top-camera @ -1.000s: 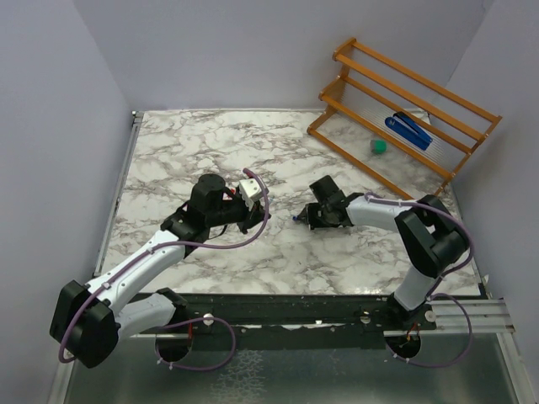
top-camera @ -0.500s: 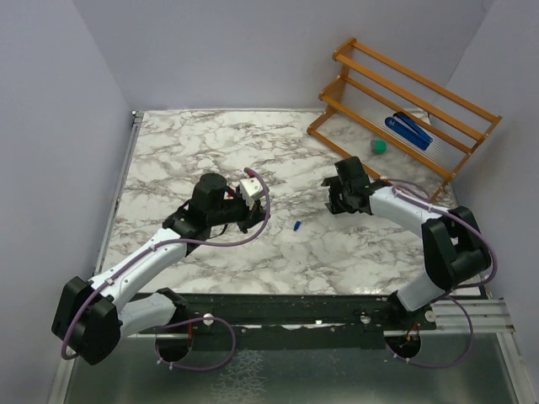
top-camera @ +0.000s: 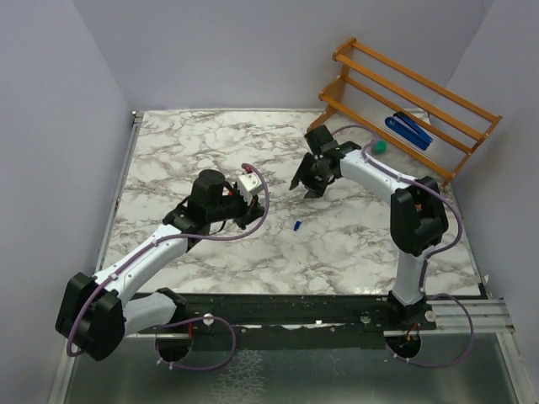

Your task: Insert the pens into the pen caps

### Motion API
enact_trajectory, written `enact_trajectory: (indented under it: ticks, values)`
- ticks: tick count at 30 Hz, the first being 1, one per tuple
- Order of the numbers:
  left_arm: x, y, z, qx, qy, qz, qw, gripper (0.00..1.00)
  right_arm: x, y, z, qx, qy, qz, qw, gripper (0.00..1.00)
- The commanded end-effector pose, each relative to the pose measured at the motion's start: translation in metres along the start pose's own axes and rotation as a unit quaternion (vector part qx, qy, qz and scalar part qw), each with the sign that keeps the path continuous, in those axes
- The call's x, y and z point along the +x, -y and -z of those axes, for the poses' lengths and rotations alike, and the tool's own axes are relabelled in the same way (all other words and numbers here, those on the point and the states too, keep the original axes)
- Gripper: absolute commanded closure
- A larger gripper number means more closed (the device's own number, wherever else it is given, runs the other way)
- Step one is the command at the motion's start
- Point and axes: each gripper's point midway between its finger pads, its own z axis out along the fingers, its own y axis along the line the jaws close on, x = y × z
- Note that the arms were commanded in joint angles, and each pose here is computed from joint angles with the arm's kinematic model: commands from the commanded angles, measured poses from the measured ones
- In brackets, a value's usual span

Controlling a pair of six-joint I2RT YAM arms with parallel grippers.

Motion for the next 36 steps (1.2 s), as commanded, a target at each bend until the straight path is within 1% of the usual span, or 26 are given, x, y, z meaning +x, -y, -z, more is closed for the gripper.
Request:
enact_trajectory:
  ticks: [1, 2, 8, 12, 15, 19, 27, 36]
  values:
    - [-0.013, -0.003, 0.003, 0.004, 0.010, 0.004, 1.000, 1.00, 0.048, 0.045, 0.003, 0.075, -0.107, 0.082, 0.988, 0.50]
    - [-0.014, -0.004, 0.003, 0.003, 0.010, 0.005, 1.000, 1.00, 0.053, 0.047, 0.003, 0.083, -0.112, 0.091, 0.986, 0.51]
    - [-0.012, -0.006, 0.003, 0.002, 0.007, 0.009, 1.000, 1.00, 0.083, 0.059, 0.003, 0.120, -0.136, 0.135, 0.974, 0.53]
    - [-0.011, -0.006, 0.003, 0.000, 0.007, 0.009, 1.000, 1.00, 0.092, 0.063, -0.002, 0.121, -0.145, 0.130, 0.973, 0.57]
    - [-0.011, -0.006, 0.004, -0.002, 0.007, 0.009, 1.000, 1.00, 0.094, 0.064, -0.005, 0.128, -0.138, 0.128, 0.974, 0.58]
    - [-0.011, -0.006, 0.005, -0.003, 0.007, 0.009, 1.000, 1.00, 0.092, 0.071, -0.011, 0.145, -0.125, 0.120, 0.974, 0.58]
    - [-0.010, -0.006, 0.006, -0.003, 0.005, 0.010, 1.000, 1.00, 0.087, 0.067, -0.025, 0.147, -0.099, 0.080, 0.981, 0.58]
    - [-0.010, -0.006, 0.007, -0.007, 0.005, 0.008, 1.000, 1.00, 0.094, 0.062, -0.033, 0.155, -0.104, 0.086, 0.979, 0.59]
